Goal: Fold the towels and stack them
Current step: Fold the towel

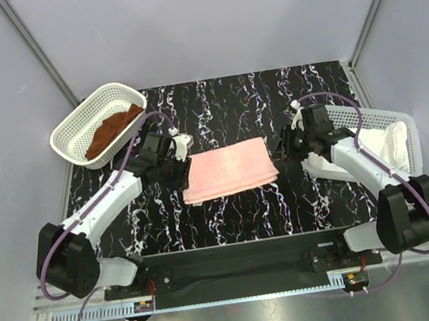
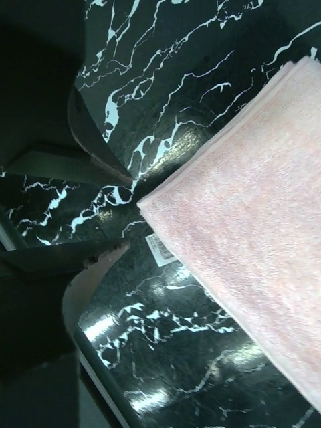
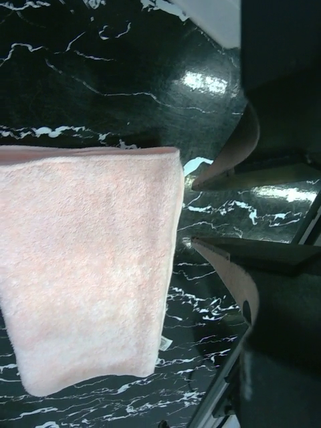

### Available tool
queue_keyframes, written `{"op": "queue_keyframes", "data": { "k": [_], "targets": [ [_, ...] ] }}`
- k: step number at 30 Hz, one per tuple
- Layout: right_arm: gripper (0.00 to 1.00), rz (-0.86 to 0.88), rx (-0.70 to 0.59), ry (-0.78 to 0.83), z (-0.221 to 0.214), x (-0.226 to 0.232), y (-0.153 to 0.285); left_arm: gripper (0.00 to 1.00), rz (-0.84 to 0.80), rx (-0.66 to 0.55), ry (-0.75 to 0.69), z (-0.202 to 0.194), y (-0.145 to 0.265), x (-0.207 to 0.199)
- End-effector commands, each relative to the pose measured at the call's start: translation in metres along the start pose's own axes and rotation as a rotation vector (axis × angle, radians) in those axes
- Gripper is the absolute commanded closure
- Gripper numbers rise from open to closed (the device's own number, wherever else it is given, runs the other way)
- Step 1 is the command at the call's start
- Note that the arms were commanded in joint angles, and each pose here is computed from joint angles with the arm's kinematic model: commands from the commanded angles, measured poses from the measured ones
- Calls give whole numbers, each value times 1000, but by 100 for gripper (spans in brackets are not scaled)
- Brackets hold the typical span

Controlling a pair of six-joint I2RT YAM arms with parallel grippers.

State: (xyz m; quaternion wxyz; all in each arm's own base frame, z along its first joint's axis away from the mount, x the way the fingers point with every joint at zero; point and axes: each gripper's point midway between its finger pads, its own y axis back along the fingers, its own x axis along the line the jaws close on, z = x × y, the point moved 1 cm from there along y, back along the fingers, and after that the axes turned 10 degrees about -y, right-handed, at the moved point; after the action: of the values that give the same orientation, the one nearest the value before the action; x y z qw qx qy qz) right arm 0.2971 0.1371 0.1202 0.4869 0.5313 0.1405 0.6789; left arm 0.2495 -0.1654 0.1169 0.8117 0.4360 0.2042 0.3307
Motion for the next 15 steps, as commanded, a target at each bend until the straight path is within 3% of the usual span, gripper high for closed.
{"op": "queue_keyframes", "data": {
  "k": [1,6,15],
  "targets": [
    [59,-33,-53,-22,18,16,-3,58,71,-62,153,20,-3,9],
    [59,-192,23,8,7,2,-29,56,180,-18,348,-3,-23,20],
    [54,-412,107,33,-17,-35,-54,55,128,-23,456,-12,-62,11]
  ]
}}
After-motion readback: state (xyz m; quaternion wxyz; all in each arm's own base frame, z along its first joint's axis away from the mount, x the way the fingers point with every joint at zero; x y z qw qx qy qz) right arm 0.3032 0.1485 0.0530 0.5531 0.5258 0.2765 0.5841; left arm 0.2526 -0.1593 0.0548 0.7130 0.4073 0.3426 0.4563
